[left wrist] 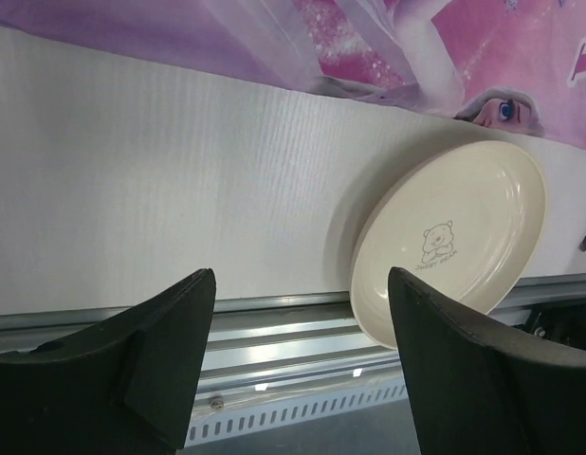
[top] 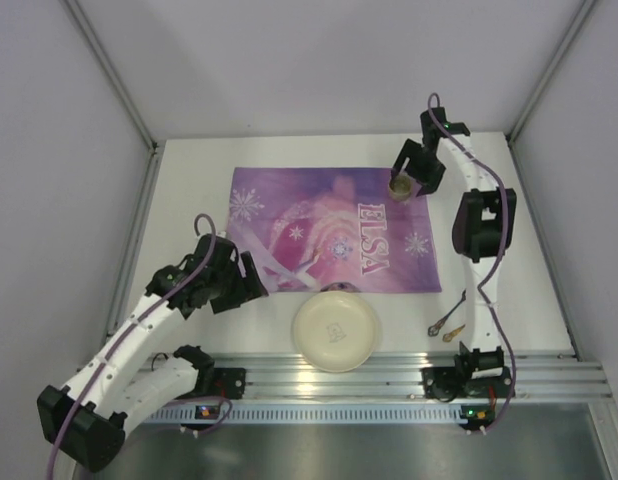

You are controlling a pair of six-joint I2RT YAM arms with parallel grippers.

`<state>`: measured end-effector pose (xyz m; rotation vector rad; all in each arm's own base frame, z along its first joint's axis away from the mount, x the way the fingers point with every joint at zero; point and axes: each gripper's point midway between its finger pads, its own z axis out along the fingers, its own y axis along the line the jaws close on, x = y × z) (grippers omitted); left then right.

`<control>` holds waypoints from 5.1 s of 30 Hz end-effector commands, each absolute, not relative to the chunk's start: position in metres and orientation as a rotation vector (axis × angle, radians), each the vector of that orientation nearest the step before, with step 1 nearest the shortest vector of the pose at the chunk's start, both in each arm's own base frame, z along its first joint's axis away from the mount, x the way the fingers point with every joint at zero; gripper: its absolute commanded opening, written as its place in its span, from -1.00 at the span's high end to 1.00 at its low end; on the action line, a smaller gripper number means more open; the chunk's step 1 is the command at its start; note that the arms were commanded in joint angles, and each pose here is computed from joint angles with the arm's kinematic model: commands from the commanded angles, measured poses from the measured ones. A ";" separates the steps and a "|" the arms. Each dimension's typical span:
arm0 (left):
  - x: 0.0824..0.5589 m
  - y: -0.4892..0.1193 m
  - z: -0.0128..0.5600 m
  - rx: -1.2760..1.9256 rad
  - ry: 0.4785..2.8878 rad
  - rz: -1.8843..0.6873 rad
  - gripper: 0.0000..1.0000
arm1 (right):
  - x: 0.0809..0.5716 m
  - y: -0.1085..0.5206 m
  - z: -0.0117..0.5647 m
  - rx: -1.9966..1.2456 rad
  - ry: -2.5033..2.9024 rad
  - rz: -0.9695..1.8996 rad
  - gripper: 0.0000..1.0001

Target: Set the dinner table for one person

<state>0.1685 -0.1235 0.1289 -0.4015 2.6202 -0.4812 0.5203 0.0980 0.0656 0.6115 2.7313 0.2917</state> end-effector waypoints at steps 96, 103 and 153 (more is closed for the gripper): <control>0.297 -0.182 0.154 -0.065 2.591 -0.624 -0.40 | 0.205 -0.002 0.054 1.023 2.751 -0.033 -0.11; 0.282 -0.174 0.160 -0.040 2.583 -0.609 -0.38 | 0.211 -0.027 0.034 1.115 2.747 -0.119 -0.02; 0.221 -0.384 0.215 0.580 2.421 -1.146 -0.35 | 0.230 0.029 0.144 1.013 2.545 0.403 1.00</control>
